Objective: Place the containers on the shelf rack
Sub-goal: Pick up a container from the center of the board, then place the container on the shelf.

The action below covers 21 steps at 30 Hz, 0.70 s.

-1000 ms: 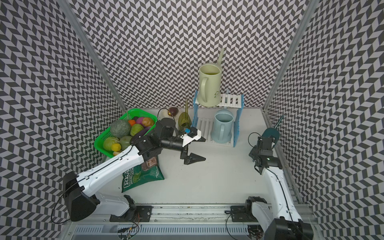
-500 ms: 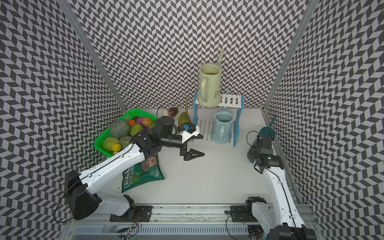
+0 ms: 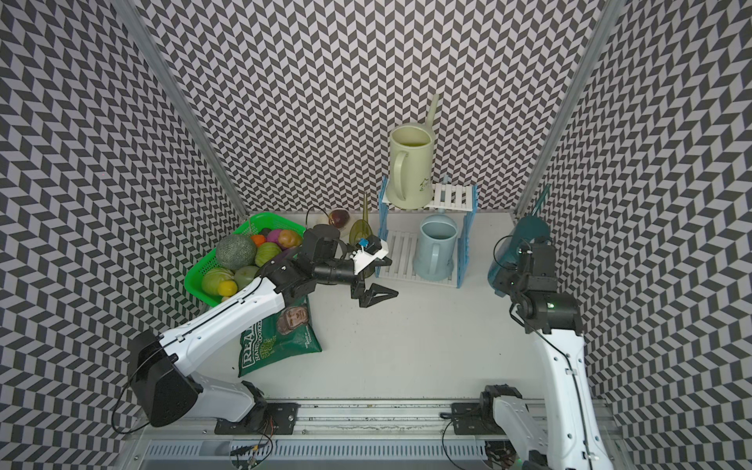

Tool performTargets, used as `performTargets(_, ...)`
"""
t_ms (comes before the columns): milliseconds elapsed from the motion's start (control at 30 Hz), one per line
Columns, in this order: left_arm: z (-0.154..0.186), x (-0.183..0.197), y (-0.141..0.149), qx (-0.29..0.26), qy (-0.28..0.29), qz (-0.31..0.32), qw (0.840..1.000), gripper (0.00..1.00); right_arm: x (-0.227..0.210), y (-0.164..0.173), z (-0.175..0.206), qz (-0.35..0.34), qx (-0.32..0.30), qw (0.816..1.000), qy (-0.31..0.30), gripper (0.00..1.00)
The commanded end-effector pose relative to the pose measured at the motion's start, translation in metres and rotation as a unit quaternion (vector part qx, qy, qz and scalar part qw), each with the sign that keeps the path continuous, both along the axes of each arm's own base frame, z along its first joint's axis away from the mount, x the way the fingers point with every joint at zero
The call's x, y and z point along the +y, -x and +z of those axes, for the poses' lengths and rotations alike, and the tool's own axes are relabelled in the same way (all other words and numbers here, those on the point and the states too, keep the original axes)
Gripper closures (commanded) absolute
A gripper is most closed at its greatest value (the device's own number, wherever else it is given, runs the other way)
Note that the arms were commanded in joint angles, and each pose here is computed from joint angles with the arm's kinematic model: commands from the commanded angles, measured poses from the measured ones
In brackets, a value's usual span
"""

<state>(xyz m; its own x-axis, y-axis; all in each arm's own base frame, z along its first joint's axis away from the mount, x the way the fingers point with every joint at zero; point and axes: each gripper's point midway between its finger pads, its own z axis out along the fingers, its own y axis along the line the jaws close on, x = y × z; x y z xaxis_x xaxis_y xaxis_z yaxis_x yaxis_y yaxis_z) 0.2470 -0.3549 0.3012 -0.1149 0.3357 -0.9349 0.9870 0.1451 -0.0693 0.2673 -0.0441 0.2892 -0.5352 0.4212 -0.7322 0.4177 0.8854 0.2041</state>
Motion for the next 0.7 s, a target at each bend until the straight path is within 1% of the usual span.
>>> performTargets(0, 0.002, 0.005, -0.011, 0.001, -0.005, 0.022, 1.0, 0.0, 0.004, -0.007, 0.061, 0.021, -0.076, 0.997, 0.019, 0.99)
performTargets(133, 0.002, 0.012, -0.017, 0.003, -0.009, 0.036, 0.999, 0.0, 0.01, -0.002, 0.102, 0.041, -0.114, 0.992, 0.021, 0.99)
performTargets(200, 0.002, 0.015, -0.02, 0.001, -0.012, 0.043, 0.999, 0.0, 0.013, 0.0, 0.119, 0.049, -0.124, 0.991, 0.021, 0.99)
performTargets(333, -0.002, 0.022, -0.029, -0.001, -0.019, 0.069, 0.997, 0.0, 0.021, -0.007, 0.139, 0.073, -0.126, 0.989, 0.013, 0.99)
performTargets(433, -0.007, 0.027, -0.035, 0.0, -0.026, 0.082, 0.996, 0.0, 0.028, -0.012, 0.156, 0.088, -0.142, 0.986, 0.008, 0.99)
performTargets(567, -0.009, 0.032, -0.038, 0.001, -0.029, 0.09, 0.996, 0.0, 0.04, -0.022, 0.18, 0.11, -0.164, 0.98, 0.004, 1.0)
performTargets(667, -0.009, 0.034, -0.04, 0.001, -0.029, 0.095, 0.995, 0.0, 0.053, -0.03, 0.19, 0.118, -0.167, 0.979, 0.009, 1.0)
